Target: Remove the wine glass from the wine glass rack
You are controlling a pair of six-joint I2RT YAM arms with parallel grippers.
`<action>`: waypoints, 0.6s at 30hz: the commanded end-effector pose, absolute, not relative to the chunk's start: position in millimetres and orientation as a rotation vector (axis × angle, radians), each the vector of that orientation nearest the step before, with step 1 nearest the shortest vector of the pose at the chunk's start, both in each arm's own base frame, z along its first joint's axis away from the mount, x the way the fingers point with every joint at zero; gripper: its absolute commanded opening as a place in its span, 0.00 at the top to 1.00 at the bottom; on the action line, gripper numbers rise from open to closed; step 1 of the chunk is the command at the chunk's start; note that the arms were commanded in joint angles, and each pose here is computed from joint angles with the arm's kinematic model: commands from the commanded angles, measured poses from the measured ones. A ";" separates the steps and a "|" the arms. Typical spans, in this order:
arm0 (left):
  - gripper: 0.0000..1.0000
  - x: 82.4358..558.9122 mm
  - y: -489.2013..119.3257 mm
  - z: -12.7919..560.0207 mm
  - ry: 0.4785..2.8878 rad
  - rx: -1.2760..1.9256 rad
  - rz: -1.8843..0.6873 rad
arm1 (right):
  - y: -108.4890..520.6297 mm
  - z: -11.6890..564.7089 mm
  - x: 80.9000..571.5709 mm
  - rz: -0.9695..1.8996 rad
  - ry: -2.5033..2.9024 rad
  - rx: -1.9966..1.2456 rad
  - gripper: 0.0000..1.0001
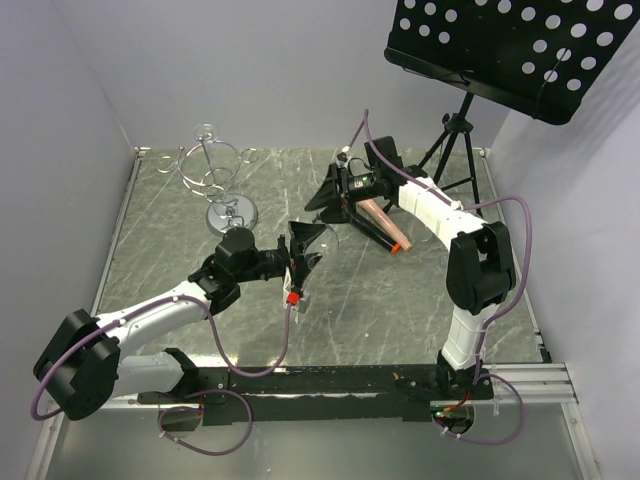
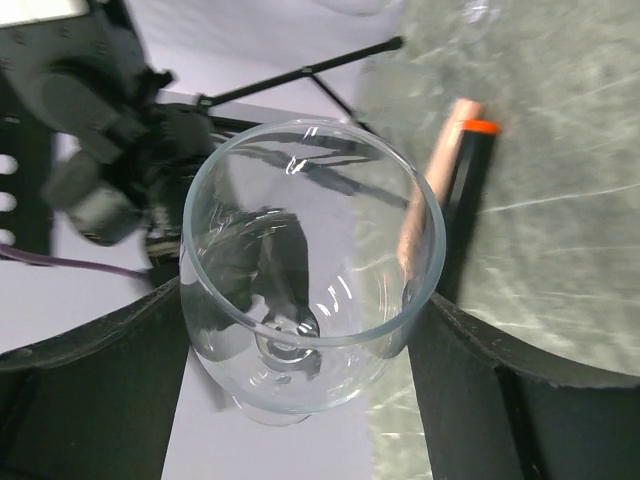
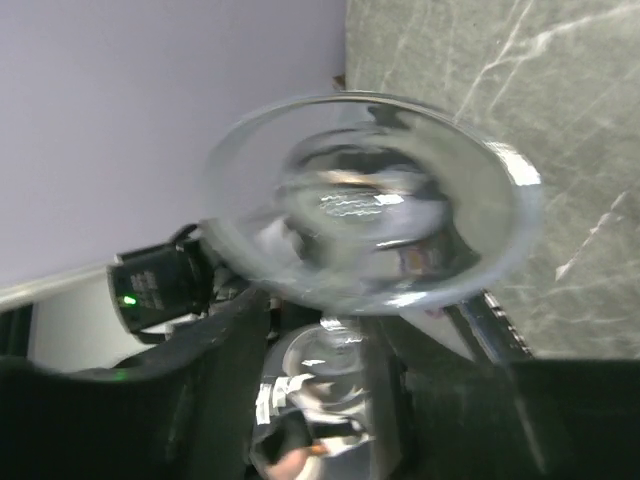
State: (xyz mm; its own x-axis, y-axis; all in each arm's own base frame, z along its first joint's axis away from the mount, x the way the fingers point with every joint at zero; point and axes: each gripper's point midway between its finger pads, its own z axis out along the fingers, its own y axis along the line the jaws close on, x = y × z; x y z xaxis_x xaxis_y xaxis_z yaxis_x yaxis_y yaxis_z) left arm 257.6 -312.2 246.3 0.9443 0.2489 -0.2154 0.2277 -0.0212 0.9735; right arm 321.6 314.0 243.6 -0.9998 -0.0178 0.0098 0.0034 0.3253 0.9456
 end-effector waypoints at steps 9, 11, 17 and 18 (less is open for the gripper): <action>0.38 243.8 -309.1 290.7 0.508 1.486 -0.166 | 290.2 273.9 342.6 -1.897 -2.709 0.052 0.00; 0.39 246.2 -309.0 288.9 0.590 1.463 -0.219 | 281.4 267.7 347.8 -1.853 -2.808 0.066 0.00; 0.40 264.6 -313.9 297.7 0.877 1.285 -0.410 | 251.3 248.3 349.8 -1.702 -3.058 0.095 0.00; 0.41 267.3 -314.8 296.4 0.914 1.255 -0.435 | 249.0 250.1 348.4 -1.692 -3.092 0.131 0.00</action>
State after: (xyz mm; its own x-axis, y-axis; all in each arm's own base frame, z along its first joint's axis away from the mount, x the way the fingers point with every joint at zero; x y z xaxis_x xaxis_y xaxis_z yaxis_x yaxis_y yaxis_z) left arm 255.5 -307.2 249.1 0.6992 0.2828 -0.6566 0.6539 0.1185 0.7473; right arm 354.4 269.6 223.9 -0.9790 0.1141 -0.1687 -0.0937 0.4830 0.8706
